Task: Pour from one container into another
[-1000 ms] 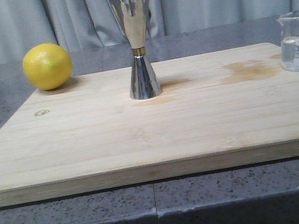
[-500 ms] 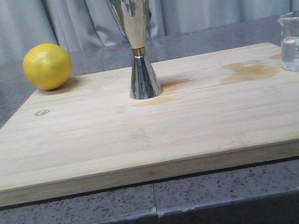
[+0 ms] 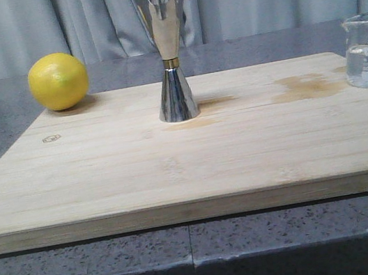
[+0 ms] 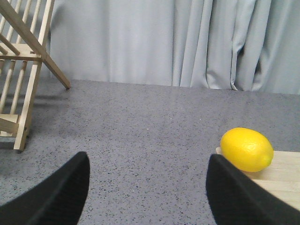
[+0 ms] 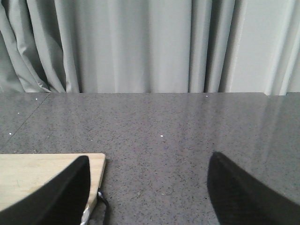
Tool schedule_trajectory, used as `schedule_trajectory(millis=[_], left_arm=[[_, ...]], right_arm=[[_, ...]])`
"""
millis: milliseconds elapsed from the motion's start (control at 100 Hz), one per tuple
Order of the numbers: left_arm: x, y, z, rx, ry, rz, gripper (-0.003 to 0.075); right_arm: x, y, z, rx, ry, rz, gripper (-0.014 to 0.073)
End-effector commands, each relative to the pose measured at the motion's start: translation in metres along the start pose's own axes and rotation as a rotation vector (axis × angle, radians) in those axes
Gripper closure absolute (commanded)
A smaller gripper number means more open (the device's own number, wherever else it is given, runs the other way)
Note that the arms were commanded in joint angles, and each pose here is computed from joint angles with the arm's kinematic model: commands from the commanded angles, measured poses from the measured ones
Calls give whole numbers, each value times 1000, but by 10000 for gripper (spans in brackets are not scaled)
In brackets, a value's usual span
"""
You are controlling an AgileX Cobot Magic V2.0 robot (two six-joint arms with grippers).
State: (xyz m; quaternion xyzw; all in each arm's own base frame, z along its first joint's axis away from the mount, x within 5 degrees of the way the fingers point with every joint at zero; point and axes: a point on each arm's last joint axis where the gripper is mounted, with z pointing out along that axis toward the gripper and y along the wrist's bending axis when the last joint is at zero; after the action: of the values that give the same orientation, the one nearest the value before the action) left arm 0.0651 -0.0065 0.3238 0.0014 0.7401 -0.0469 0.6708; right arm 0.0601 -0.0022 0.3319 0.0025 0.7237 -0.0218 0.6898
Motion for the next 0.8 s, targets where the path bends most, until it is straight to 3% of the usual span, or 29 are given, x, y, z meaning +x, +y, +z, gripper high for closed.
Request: schedule_trajectory(millis=[0, 240, 360, 490, 590, 790], left_arm=[[-17, 0, -1, 0, -94, -32, 228], [-20, -2, 0, 10, -59, -40, 228], [-25, -4, 5, 27, 54, -18, 228], [-33, -8, 15, 68, 172, 36, 228], [-41, -14, 25, 146, 221, 69, 228], [-44, -38, 50, 408, 274, 62, 228]], right_arm=[[-17, -1, 1, 4, -94, 0, 115], [-15, -1, 1, 3, -38, 0, 114], [-19, -1, 3, 2, 23, -2, 109], [-24, -1, 10, 0, 107, -16, 34], [-27, -1, 17, -7, 182, -5, -14], [-28, 1, 38, -28, 343, 19, -10]])
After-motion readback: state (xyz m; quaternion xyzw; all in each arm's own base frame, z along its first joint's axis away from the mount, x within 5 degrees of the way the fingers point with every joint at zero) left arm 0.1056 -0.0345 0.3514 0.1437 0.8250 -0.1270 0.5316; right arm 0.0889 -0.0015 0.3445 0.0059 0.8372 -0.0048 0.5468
